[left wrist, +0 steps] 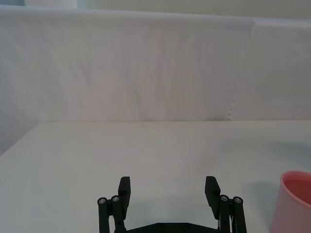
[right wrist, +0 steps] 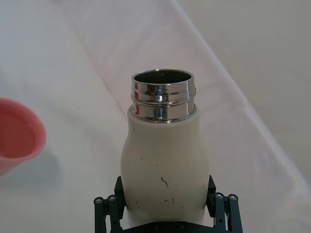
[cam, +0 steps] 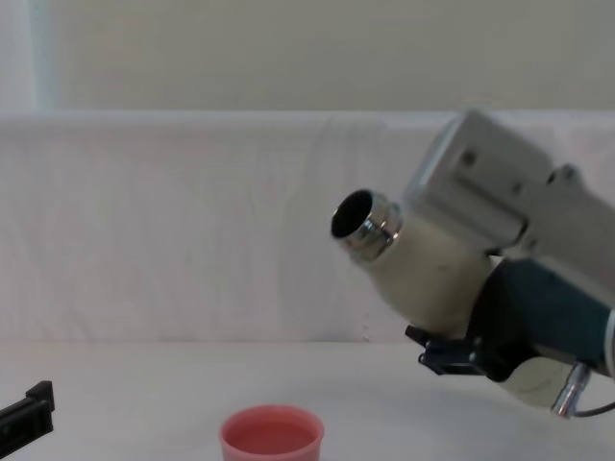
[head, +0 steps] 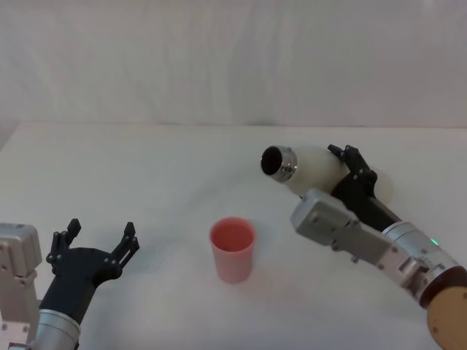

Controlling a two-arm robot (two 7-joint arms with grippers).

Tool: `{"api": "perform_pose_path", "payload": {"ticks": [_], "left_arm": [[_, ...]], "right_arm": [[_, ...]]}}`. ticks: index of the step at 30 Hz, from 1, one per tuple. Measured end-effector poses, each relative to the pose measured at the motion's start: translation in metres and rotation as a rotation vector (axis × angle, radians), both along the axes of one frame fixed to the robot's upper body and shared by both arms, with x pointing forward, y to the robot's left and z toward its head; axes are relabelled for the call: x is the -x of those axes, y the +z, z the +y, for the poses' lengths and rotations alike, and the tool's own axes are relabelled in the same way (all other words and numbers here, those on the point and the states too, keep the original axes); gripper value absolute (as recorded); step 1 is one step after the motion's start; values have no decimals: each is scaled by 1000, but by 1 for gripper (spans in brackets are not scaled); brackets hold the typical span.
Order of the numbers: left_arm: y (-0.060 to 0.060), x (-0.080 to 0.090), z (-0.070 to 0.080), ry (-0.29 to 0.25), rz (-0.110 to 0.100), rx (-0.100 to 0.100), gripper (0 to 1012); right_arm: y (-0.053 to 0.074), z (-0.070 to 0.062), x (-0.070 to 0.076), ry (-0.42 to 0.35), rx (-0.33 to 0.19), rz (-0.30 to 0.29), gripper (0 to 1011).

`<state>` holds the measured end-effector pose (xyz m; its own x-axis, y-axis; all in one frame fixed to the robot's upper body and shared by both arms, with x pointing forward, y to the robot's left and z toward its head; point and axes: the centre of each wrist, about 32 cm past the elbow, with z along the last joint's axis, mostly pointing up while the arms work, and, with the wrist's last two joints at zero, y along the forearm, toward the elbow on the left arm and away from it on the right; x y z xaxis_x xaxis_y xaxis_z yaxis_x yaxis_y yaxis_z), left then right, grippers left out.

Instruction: Grasp the thermos with one hand and pour water into the cup lid.

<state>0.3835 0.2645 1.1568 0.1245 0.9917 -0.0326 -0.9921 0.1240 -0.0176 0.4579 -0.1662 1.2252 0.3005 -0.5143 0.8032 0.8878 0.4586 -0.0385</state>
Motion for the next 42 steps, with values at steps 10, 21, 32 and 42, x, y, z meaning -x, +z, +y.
{"api": "perform_pose_path", "payload": {"ticks": [10,21,32,42], "left_arm": [[0,0,0,0,0,0,1001],[0,0,0,0,0,0,1001],[0,0,0,0,0,0,1001],[0,0,0,0,0,0,1001]], "right_arm": [[0,-14,0,7,-179,60,959],[-7,-31,-9,13,-445,169,959],[-12,-31,-23,32,-665,281,959],[-12,-24,-34,71,-750,354,959]]}}
